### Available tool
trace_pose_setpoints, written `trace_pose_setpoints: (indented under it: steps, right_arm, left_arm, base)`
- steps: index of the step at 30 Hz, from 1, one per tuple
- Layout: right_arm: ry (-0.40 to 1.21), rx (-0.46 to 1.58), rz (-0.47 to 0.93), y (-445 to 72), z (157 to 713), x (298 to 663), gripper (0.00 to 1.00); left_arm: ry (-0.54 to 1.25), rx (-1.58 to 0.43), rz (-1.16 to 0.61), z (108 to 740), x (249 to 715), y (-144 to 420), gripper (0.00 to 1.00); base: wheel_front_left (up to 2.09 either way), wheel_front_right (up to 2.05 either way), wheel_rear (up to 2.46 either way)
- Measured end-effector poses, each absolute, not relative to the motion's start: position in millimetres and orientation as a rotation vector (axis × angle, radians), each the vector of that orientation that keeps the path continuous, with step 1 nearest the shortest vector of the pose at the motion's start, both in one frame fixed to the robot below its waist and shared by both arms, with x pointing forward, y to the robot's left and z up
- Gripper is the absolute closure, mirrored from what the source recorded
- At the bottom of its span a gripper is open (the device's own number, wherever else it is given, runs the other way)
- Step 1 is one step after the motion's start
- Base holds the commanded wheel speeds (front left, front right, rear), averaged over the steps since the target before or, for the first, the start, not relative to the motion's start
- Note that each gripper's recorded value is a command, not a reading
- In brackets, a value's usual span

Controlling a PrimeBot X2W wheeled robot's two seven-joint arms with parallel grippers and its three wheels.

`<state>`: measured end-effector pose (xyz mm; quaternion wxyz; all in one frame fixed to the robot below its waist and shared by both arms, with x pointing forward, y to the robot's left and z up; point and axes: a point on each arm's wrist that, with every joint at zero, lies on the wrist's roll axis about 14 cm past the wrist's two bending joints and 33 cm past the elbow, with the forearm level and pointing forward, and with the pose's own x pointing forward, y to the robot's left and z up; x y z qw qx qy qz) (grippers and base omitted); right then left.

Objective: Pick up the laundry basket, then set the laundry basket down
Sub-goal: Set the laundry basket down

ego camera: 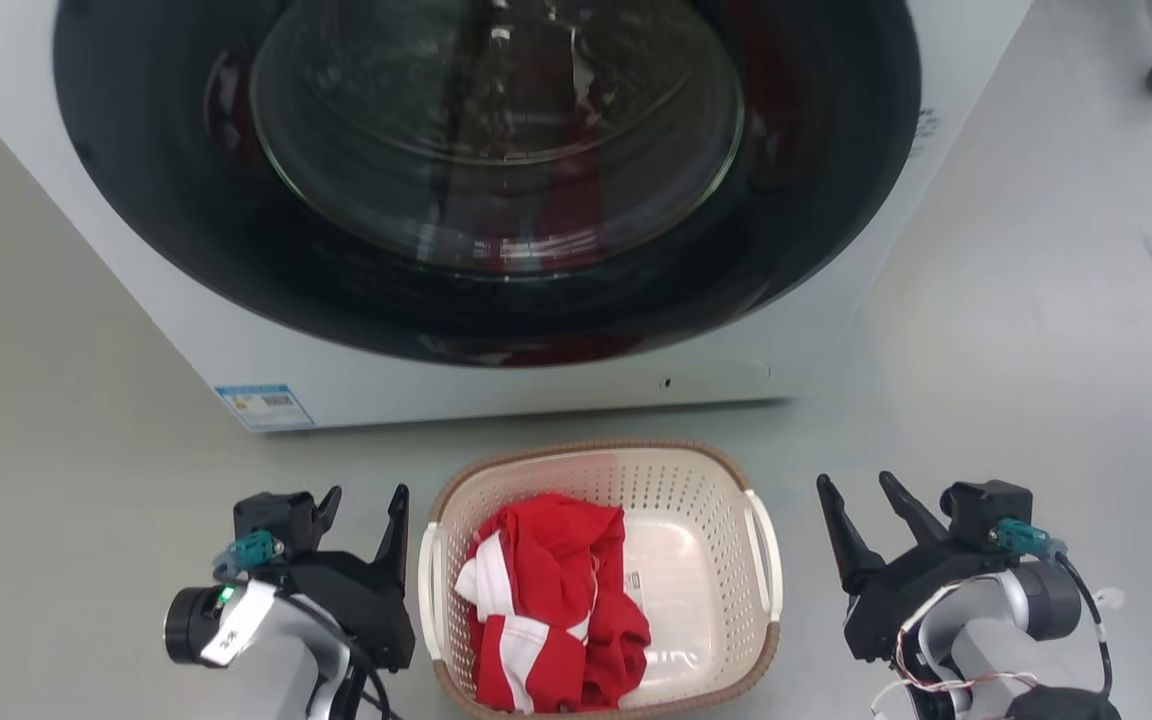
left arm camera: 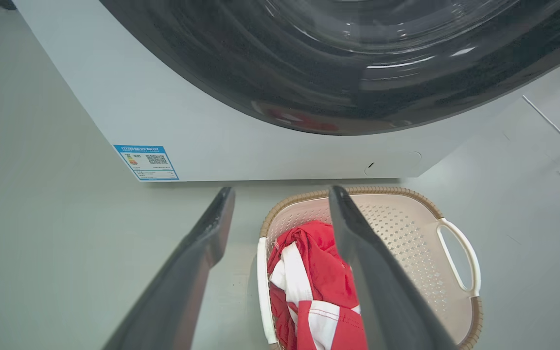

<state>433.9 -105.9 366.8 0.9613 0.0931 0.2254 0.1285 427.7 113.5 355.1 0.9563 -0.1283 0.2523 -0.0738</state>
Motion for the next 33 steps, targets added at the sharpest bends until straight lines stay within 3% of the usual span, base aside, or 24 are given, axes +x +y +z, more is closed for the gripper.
trace_pose_setpoints:
  steps: [19,33]
  right_arm:
    - [0.122,0.149,0.2,-131.2,466.7,396.8,0.0]
    - [0.029,0.157,0.173,-134.3,488.4,364.9,0.0]
  left_arm:
    - [0.179,-0.208,-0.165,450.2,382.2,120.3,0.0]
    - [0.062,-0.223,-0.165,481.5,355.2,125.3,0.0]
  base:
    - [0.0,0.0,0.0]
    - [0.0,0.0,0.0]
